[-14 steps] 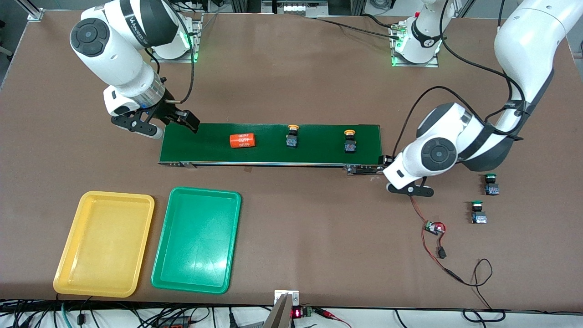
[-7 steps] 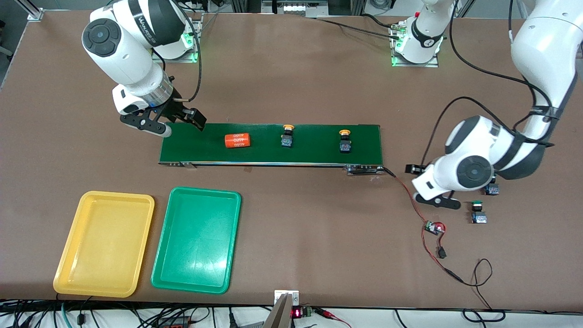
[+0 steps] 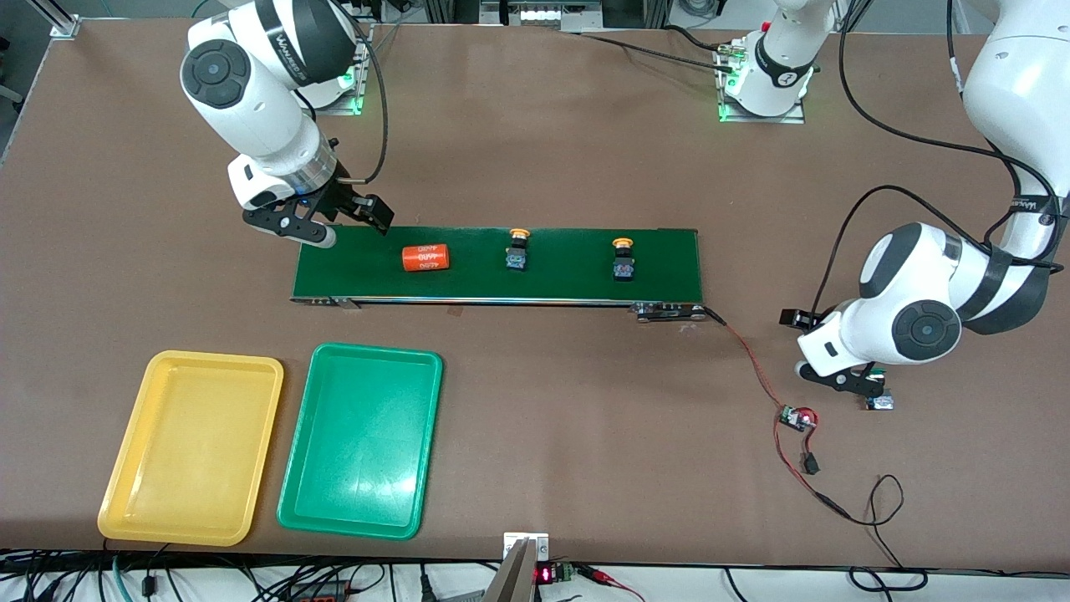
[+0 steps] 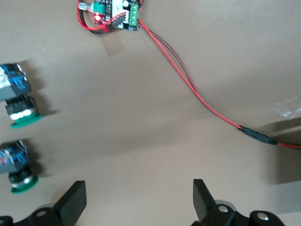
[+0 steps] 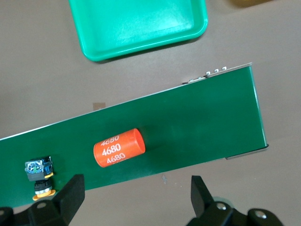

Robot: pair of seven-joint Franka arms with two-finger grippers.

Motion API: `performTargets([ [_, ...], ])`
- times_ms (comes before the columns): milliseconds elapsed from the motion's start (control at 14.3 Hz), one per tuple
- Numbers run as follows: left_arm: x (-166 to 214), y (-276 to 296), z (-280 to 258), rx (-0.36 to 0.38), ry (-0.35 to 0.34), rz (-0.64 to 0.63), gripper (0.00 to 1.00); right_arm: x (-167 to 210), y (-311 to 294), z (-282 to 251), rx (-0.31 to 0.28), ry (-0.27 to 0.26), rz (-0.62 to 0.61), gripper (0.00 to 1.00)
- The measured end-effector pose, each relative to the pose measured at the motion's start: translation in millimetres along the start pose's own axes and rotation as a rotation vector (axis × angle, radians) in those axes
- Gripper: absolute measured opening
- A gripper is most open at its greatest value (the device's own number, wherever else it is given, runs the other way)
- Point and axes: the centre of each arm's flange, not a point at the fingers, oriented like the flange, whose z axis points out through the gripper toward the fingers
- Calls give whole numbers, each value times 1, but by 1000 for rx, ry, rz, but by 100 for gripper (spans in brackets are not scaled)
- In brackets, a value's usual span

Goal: Sort buttons by color to trays
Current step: 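Reach the second orange cylinder with the left gripper while the right gripper hovers, then grasp the cylinder with the left gripper while the right gripper grasps a button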

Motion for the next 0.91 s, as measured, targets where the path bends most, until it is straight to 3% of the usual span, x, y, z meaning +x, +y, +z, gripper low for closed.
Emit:
performTargets([
  [419,-16,-82,36,-12,-51,109,100,-34,-21,31,-7,41,-29,100],
  [909,-84,-167,65,55,-135,5,100,-32,-32,54,-26,98,-112,100],
])
